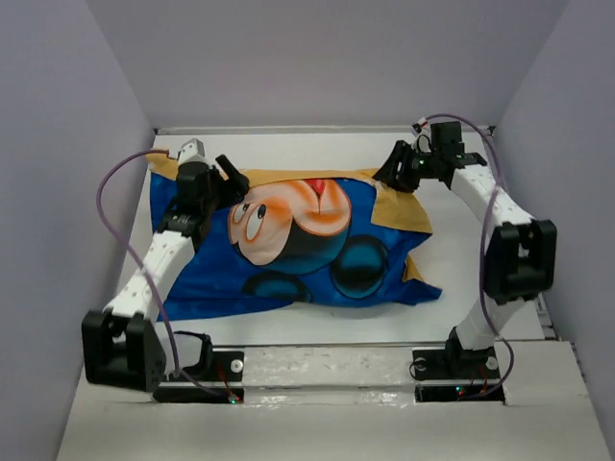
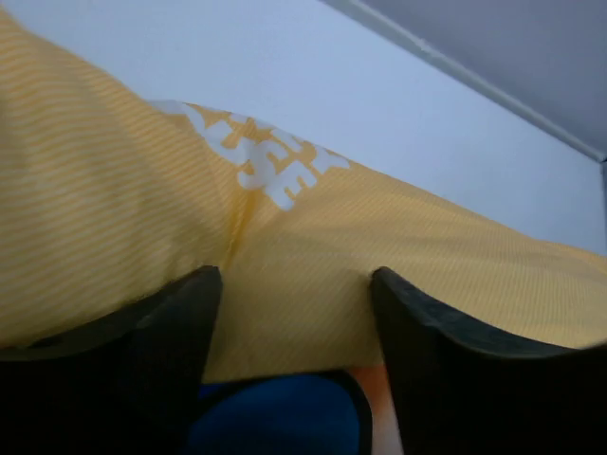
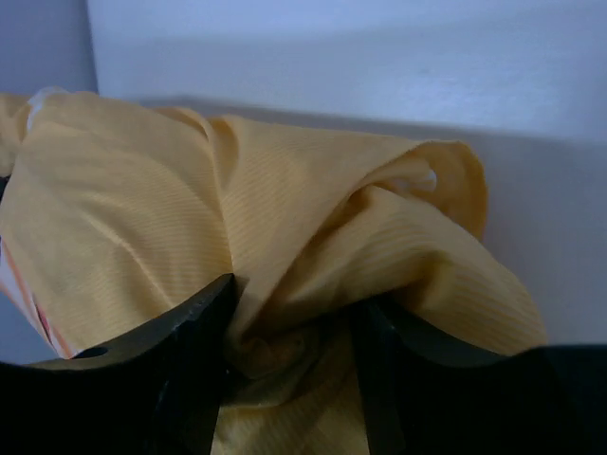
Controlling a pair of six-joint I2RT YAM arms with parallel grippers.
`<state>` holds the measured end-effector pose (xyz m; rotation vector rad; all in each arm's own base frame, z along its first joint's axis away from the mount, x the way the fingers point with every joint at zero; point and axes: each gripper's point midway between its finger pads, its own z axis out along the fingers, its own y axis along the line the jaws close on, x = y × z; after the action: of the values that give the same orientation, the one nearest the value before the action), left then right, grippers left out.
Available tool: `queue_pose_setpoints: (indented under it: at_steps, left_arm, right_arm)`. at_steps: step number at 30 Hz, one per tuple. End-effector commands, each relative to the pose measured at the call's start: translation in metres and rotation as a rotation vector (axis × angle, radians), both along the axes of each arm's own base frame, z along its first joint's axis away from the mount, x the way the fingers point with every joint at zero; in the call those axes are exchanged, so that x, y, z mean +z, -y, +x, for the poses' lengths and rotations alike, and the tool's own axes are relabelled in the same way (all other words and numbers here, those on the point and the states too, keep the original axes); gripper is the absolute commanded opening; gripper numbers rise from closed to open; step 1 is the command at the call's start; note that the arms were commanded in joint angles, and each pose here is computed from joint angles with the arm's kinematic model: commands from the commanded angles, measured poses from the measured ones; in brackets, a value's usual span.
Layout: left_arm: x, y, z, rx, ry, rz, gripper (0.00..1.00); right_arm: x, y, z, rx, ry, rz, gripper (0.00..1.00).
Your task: Put the pillow into the pillowcase
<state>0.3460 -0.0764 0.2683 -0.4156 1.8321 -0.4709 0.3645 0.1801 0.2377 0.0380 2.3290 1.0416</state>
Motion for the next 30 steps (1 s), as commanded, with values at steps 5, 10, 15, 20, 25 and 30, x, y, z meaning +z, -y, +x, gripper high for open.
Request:
queue_pose_setpoints:
  at_steps: [5, 10, 15, 20, 25, 30]
  left_arm:
    - [0.075, 0.002, 0.138, 0.009, 0.166, -0.030, 0.99]
    - [0.168, -0.002, 0.096, 0.000, 0.377, -0.007, 0.99]
    - [0.172, 0.011, 0.027, -0.065, 0.456, -0.009, 0.99]
    - [0.163, 0.028, -0.047, -0.201, 0.521, -0.028, 0.99]
    - [0.222, 0.015, -0.154, -0.261, 0.743, 0.022, 0.99]
    - [0.281, -0.009, -0.248, -0.230, 0.961, 0.076, 0.99]
  right_arm:
    - [0.059, 0.036, 0.146, -0.118, 0.203, 0.026, 0.86]
    - [0.126, 0.056, 0.136, -0.222, 0.411, -0.081, 0.90]
    - [0.166, 0.028, 0.088, -0.163, 0.593, -0.157, 0.91]
    - [0.158, -0.013, -0.019, -0.016, 0.653, 0.015, 0.57]
    - [0.215, 0.001, -0.120, 0.017, 0.868, 0.137, 0.00]
    - [0.272, 0.036, -0.227, -0.019, 1.147, 0.217, 0.30]
